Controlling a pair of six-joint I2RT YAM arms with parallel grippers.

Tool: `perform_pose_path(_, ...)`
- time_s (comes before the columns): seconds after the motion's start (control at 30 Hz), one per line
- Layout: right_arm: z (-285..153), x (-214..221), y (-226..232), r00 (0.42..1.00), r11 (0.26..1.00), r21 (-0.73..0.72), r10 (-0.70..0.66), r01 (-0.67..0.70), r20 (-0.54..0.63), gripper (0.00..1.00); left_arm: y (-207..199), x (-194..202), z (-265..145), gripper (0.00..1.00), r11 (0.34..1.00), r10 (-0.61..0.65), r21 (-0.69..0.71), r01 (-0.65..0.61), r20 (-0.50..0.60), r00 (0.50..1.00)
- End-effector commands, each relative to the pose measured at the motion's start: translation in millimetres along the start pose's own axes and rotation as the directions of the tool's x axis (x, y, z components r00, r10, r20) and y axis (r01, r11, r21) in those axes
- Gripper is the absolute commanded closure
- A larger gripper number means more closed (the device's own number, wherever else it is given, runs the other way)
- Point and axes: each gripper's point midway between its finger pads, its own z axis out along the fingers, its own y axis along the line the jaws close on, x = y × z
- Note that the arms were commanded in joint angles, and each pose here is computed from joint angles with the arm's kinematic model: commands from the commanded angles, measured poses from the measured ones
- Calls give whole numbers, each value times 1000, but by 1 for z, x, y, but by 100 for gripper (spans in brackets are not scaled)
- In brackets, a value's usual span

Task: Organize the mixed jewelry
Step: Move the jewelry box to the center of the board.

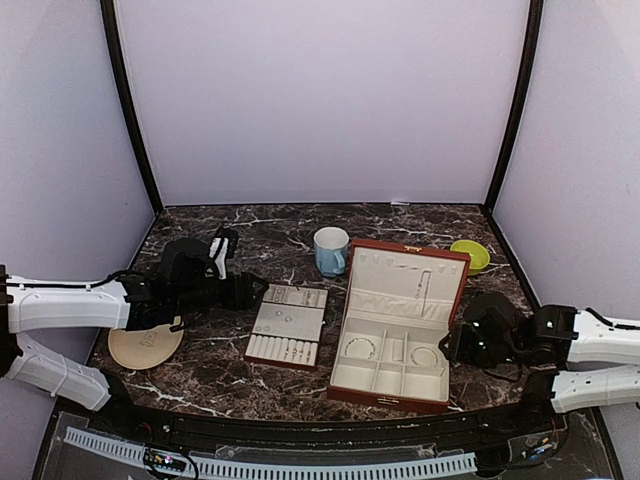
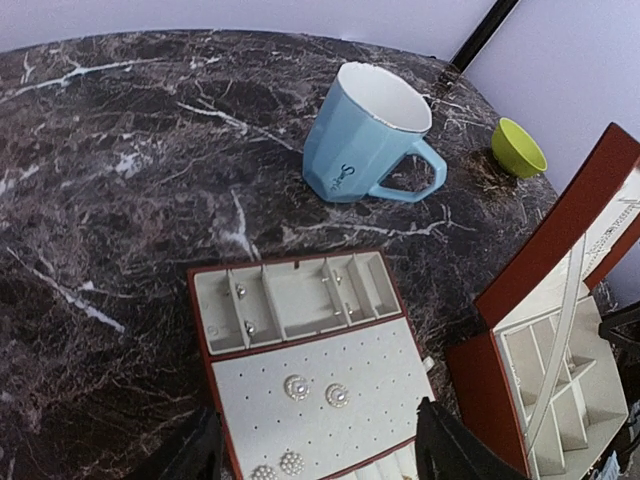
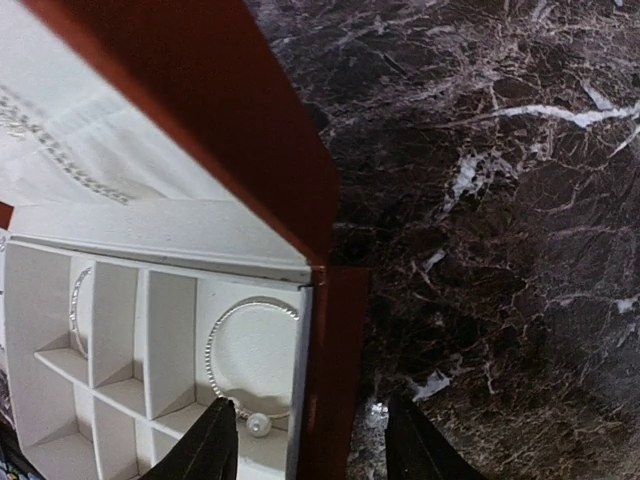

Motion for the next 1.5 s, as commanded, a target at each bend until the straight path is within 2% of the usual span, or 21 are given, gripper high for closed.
perform_pose_path(0.0, 10, -5, 18, 999, 998, -51, 45, -44, 15, 51, 7, 20, 0, 32, 996, -89, 6, 90, -78, 993)
perform_pose_path(0.17, 18, -8, 24, 1000, 999, -32, -5, 5, 19, 57, 14, 21, 3, 32, 996, -90, -14, 89, -84, 992)
perform_pose_path(0.37, 22, -19, 11, 997, 993, 112, -52, 46, 52, 73, 17, 27, 5, 31, 996, -91, -17, 90, -117, 989)
perform_pose_path(0.73, 33, -41, 9, 992, 979, 195, -85, 64, 96, 100, 28, 25, 0, 29, 995, -82, -66, 75, -104, 991)
perform_pose_path(1.07, 36, -104, 3, 981, 980, 196, -71, 34, 182, 100, 39, 13, 10, 30, 991, -103, -93, 94, -94, 990)
perform_pose_path(1.3, 61, -142, 1, 973, 984, 178, -59, 19, 223, 100, 55, 29, 45, 38, 982, -155, -136, 130, -191, 969)
perform_pose_path(1.47, 71, -164, 5, 967, 988, 151, -44, 6, 253, 100, 66, 28, 68, 42, 976, -165, -171, 133, -191, 968)
